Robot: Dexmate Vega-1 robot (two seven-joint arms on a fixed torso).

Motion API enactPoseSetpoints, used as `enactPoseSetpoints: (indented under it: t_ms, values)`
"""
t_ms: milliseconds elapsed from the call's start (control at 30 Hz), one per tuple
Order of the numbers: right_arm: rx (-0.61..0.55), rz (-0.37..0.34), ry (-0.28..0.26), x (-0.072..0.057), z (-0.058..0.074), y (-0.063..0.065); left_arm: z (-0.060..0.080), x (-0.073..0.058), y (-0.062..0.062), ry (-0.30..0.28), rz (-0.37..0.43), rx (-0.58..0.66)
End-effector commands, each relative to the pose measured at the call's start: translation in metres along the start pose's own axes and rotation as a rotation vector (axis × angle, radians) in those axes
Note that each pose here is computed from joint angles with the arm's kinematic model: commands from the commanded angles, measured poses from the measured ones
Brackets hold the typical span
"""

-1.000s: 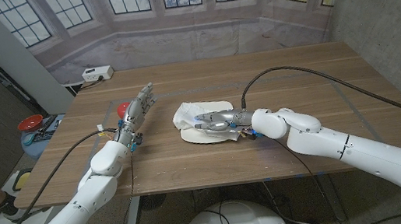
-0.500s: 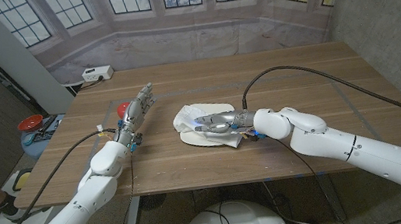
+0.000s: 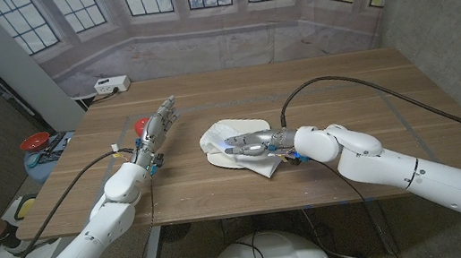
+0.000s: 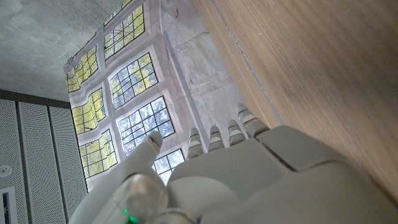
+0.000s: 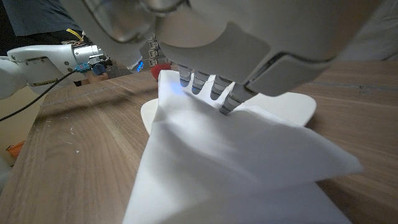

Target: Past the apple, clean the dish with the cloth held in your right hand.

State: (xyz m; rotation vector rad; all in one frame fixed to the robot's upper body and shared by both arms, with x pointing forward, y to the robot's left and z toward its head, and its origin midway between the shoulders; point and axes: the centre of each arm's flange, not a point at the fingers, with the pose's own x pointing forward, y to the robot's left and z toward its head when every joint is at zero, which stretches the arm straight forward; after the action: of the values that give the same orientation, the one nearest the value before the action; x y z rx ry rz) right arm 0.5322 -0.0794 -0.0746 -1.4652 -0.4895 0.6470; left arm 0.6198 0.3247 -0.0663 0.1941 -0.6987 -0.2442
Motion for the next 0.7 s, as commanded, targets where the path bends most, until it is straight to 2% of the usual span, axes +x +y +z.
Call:
enactPoseSetpoints:
  t_ms: [33, 467, 700]
  values:
    - [0.022, 0.000, 0.008, 0.004, -0.002, 0.010, -0.001, -0.002, 0.001, 0.005, 0.004, -0.002]
    - [-0.017, -0.031, 0.038, 0.021, -0.012, 0.021, -0.002, 0.003, 0.003, 0.006, 0.001, -0.002]
    - [-0.019, -0.042, 0.038, 0.033, -0.015, 0.018, -0.003, 0.006, 0.004, 0.009, -0.003, -0.001]
